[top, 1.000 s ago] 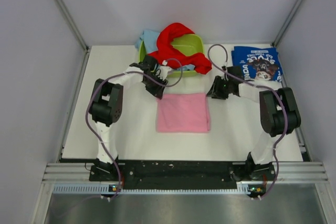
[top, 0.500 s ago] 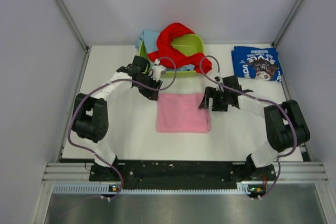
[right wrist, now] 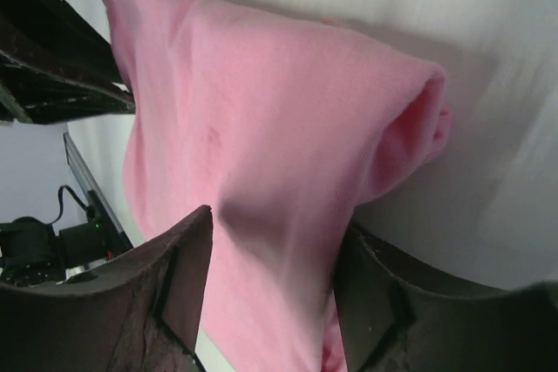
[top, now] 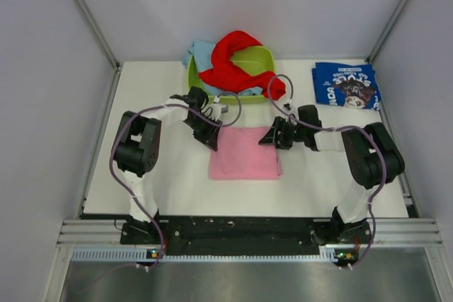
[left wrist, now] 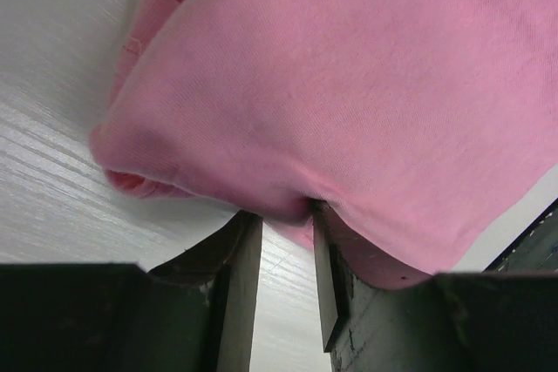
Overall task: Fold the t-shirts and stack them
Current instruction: Put the neatly folded tshirt into the corner of the board with the right arm
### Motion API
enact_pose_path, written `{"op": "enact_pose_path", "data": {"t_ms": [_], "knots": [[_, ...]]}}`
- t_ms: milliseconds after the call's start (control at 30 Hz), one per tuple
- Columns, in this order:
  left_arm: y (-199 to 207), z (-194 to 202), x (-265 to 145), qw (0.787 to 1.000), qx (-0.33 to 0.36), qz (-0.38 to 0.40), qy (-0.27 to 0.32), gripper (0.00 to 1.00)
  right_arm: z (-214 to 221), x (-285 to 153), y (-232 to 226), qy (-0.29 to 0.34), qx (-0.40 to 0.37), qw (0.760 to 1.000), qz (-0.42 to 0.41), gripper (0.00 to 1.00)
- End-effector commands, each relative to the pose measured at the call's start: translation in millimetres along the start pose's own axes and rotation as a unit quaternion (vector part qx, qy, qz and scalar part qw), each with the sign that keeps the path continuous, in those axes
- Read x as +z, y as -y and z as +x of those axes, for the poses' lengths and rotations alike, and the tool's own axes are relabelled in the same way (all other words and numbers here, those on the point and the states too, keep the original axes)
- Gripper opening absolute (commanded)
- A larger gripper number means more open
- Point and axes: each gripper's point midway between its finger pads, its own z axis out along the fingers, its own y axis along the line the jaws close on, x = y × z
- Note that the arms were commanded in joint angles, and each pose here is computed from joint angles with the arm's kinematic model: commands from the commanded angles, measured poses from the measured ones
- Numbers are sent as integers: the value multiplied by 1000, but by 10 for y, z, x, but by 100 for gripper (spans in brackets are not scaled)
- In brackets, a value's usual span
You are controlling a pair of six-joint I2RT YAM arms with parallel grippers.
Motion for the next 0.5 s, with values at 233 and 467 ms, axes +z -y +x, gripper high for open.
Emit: {"op": "enact_pose_path", "data": {"t_ms": [233,467], "knots": [[-180,-58,37,999,11,-33,-2,35,62,54,-183,-24,20,998,-54,0],[-226,-408,-547,992,55,-80,75,74,-348,-180,18,-15,-70,994,86,0]]}}
